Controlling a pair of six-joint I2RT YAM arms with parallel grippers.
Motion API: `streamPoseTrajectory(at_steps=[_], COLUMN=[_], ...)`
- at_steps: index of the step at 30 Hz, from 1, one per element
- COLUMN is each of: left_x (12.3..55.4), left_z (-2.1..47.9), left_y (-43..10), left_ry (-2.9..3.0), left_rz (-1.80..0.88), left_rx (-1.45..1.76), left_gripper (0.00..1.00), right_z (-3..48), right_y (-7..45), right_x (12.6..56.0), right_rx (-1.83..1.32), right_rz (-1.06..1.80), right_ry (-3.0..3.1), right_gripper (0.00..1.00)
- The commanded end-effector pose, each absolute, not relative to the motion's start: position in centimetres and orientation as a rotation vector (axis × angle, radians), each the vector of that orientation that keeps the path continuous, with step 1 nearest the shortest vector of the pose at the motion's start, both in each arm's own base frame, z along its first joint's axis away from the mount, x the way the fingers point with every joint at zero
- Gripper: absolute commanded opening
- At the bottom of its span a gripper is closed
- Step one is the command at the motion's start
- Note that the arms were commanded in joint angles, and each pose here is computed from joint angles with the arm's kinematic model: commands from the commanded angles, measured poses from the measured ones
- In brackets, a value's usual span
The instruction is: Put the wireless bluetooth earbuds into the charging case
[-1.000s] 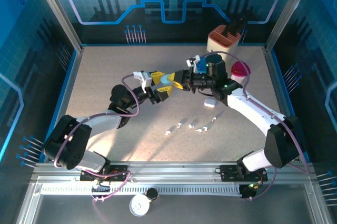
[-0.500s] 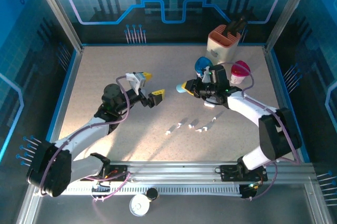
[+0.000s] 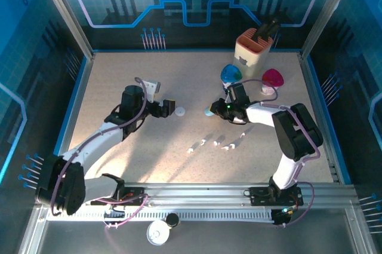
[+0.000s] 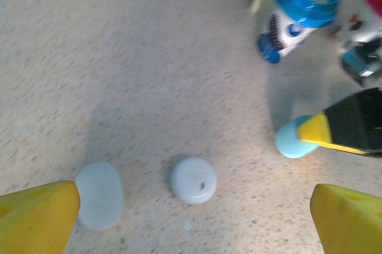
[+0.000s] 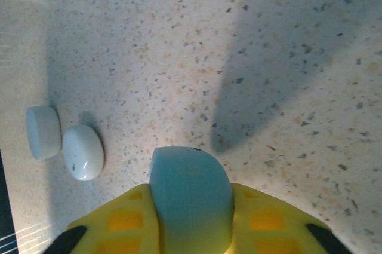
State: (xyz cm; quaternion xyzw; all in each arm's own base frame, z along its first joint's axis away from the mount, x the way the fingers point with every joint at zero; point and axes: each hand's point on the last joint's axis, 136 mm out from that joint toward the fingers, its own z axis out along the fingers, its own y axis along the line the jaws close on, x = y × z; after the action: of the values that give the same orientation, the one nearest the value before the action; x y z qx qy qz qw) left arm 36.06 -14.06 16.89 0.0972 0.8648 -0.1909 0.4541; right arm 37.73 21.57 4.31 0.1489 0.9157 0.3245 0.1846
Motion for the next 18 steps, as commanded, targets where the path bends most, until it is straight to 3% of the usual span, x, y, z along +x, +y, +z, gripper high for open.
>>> streamPoseTrajectory(at_steps=[1,9,13,18], left_x=[36.4,37.1,37.6,38.5], left_z=[14.8,10.9,8.8,6.3], left_y=[-11.3,-8.9,-8.9,-9.5], left_ry=[2.315,2.606,2.709,2.813], left_rz=[-0.364,-0.253,-0.222,-0.228], left_rx=[0.073,-0.045,-0.025,-0.013], left_gripper=[0.99,0.94,0.90,0.81], right_z=[4.2,8.6,11.1,13.4], right_y=[21.7,20.8,21.1,21.9], right_x=[38.0,37.7,36.9,35.7], right_rx=[0.402,0.285,0.173,0.088], right_rz=[0.887,0.782,0.740,0.741], right_ry=[2.561,2.526,2.508,2.481], right_gripper=[0.34,0.69,0.76,0.76])
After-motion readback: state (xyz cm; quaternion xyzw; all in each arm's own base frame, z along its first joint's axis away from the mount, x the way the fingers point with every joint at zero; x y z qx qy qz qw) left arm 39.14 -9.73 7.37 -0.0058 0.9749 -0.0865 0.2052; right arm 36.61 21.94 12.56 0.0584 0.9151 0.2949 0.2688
